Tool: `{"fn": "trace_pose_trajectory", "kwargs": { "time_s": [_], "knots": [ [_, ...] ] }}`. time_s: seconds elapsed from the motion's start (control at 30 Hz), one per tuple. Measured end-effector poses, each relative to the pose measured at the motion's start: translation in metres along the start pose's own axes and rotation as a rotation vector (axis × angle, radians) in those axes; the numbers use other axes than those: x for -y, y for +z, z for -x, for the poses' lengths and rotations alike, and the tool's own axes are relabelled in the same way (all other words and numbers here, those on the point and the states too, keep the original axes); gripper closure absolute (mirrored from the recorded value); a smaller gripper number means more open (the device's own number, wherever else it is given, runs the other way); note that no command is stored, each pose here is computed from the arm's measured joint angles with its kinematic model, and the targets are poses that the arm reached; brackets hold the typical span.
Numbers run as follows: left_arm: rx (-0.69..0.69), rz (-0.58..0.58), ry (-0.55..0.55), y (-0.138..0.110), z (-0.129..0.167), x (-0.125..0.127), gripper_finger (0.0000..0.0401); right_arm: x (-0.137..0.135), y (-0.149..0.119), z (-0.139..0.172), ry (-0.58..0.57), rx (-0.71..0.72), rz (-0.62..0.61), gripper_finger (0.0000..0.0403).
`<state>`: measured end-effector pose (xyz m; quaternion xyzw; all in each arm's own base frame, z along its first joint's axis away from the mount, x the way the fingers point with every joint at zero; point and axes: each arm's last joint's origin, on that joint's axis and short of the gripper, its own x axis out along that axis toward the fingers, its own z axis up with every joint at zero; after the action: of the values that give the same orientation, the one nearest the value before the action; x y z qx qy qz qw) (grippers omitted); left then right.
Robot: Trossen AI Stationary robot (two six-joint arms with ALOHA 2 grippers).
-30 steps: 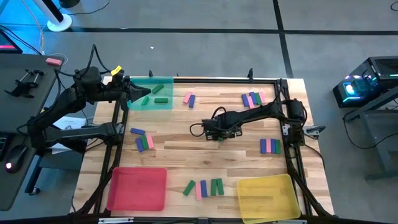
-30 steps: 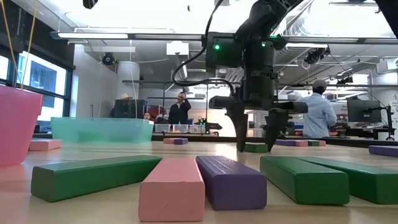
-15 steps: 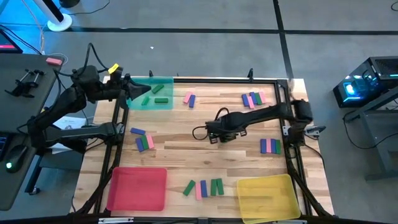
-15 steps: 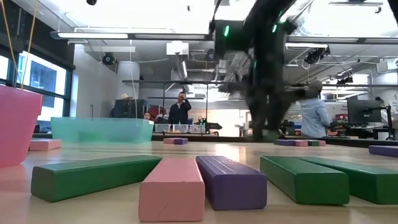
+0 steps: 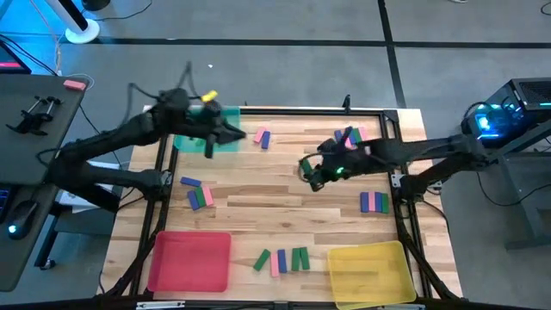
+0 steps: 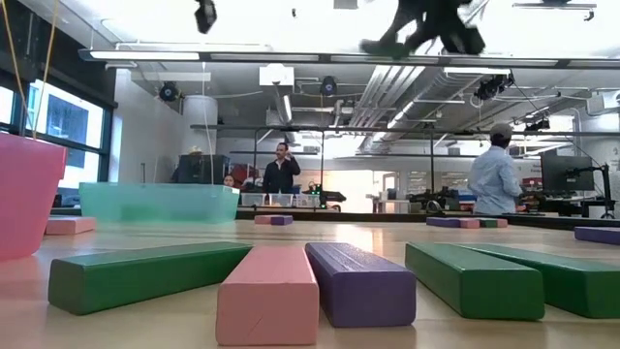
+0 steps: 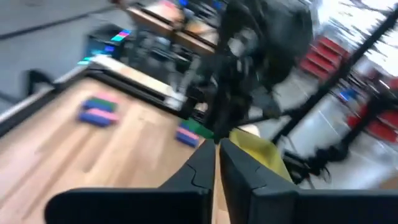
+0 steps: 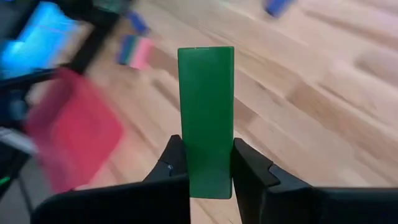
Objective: Sort blocks
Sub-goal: Put the green block into the blue bin
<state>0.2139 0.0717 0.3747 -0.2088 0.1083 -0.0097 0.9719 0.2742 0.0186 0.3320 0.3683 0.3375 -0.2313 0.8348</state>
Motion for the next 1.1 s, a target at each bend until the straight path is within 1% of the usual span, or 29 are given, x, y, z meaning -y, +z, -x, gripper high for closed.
{"fn": "trace_pose_trajectory", "kwargs": {
  "time_s": [0.13, 0.17, 0.23, 0.33, 0.4, 0.47, 0.53, 0.6, 0.73, 0.8, 0.9, 1.0, 1.1],
  "knots": [
    [-0.033, -0.066, -0.13, -0.008, -0.044, 0.003, 0.0332, -0.004, 0.008, 0.02, 0.116, 0.081, 0.086, 0.0364],
    [-0.053, -0.099, -0.153, -0.01, -0.052, 0.005, 0.0317, -0.006, 0.009, 0.024, 0.154, 0.097, 0.108, 0.0364],
    [-0.073, -0.218, -0.188, -0.012, -0.067, 0.012, 0.0285, -0.01, 0.012, 0.029, 0.233, 0.102, 0.159, 0.0364],
    [-0.063, -0.456, -0.231, -0.01, -0.083, 0.025, 0.024, -0.015, 0.013, 0.031, 0.34, 0.072, 0.222, 0.0364],
    [-0.062, -0.588, -0.195, -0.008, -0.094, 0.033, 0.0215, -0.018, 0.013, 0.032, 0.408, 0.048, 0.257, 0.0364],
    [-0.085, -0.703, -0.134, -0.008, -0.104, 0.038, 0.0194, -0.02, 0.014, 0.032, 0.461, 0.034, 0.288, 0.0364],
    [-0.107, -0.783, -0.099, -0.009, -0.113, 0.042, 0.0179, -0.022, 0.014, 0.032, 0.496, 0.024, 0.314, 0.0364],
    [-0.111, -0.83, -0.108, -0.008, -0.12, 0.047, 0.017, -0.023, 0.014, 0.033, 0.52, 0.015, 0.327, 0.0364],
    [-0.097, -0.878, -0.14, -0.004, -0.129, 0.058, 0.0167, -0.023, 0.013, 0.033, 0.553, -0.02, 0.335, 0.0364],
    [-0.11, -0.942, -0.157, -0.005, -0.133, 0.061, 0.0166, -0.025, 0.013, 0.031, 0.569, -0.043, 0.327, 0.0364],
    [-0.133, -1.027, -0.188, -0.008, -0.134, 0.068, 0.0166, -0.024, 0.011, 0.026, 0.557, -0.079, 0.322, 0.0364],
    [-0.144, -1.136, -0.231, -0.012, -0.133, 0.073, 0.0166, -0.025, 0.01, 0.022, 0.562, -0.103, 0.302, 0.0364],
    [-0.145, -1.189, -0.252, -0.015, -0.134, 0.077, 0.0166, -0.027, 0.009, 0.014, 0.561, -0.13, 0.288, 0.0364]
  ]
}}
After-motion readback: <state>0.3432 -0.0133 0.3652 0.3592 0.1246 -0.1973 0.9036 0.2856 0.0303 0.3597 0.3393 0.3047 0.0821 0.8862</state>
